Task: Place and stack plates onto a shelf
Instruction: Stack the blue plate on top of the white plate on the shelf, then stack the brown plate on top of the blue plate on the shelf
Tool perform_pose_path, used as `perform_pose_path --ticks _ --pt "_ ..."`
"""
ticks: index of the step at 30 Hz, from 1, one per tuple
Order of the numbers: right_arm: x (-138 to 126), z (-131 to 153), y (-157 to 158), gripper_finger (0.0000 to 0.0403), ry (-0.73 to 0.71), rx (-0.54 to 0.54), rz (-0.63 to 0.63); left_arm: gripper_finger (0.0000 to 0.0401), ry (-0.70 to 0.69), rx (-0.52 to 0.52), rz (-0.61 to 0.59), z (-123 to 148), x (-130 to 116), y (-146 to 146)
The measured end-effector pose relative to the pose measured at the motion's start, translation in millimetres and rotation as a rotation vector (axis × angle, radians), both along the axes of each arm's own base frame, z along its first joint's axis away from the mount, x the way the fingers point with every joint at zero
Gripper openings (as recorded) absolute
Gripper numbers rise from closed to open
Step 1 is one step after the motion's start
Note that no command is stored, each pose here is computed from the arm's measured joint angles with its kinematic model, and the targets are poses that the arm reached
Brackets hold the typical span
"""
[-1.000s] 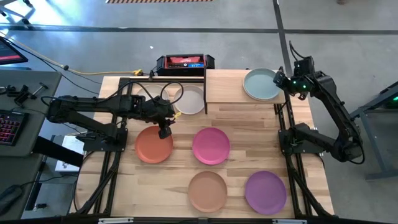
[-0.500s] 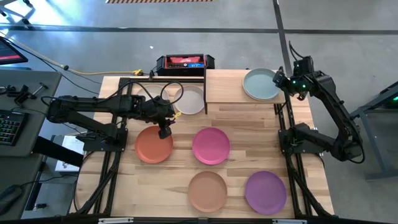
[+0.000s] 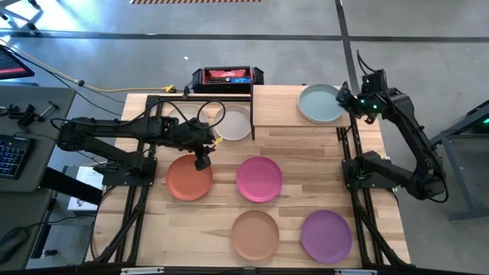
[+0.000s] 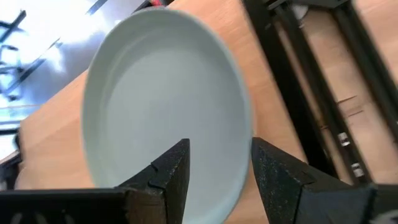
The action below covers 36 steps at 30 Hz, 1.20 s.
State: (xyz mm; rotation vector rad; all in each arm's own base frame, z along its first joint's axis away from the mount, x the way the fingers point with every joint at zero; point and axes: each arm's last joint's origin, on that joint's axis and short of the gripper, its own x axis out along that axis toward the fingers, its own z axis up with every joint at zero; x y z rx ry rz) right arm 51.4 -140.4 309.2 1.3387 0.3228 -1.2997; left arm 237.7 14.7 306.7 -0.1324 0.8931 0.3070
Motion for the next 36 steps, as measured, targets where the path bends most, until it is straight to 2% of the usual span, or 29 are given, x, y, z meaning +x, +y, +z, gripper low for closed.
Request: perform_pose_path --ticks 8,20,25,30,36 --pt "7.5 13.0 27.9 0.0149 -0.069 -0.089 0.128 0.0117 -0.002 0.006 0.004 0.2 0.1 0.2" --pt "33.6 20.5 63.5 0.0149 -0.151 -0.104 0.307 0.0117 0.011 -0.021 0.038 -5.4 5.5 0.2" --pt "47.6 25.1 74.3 0.0149 -0.214 -0.124 0.369 0.0117 0.037 -0.029 0.049 -11.3 10.1 0.4" --pt "64.1 30.6 83.7 0.0149 -0.288 -0.155 0.429 0.0117 0.069 -0.1 0.078 -19.3 15.1 -0.6" --pt "91.7 26.7 94.5 0.0149 -0.299 -0.123 0.513 0.0117 0.116 -0.135 0.052 -27.7 20.1 -5.8"
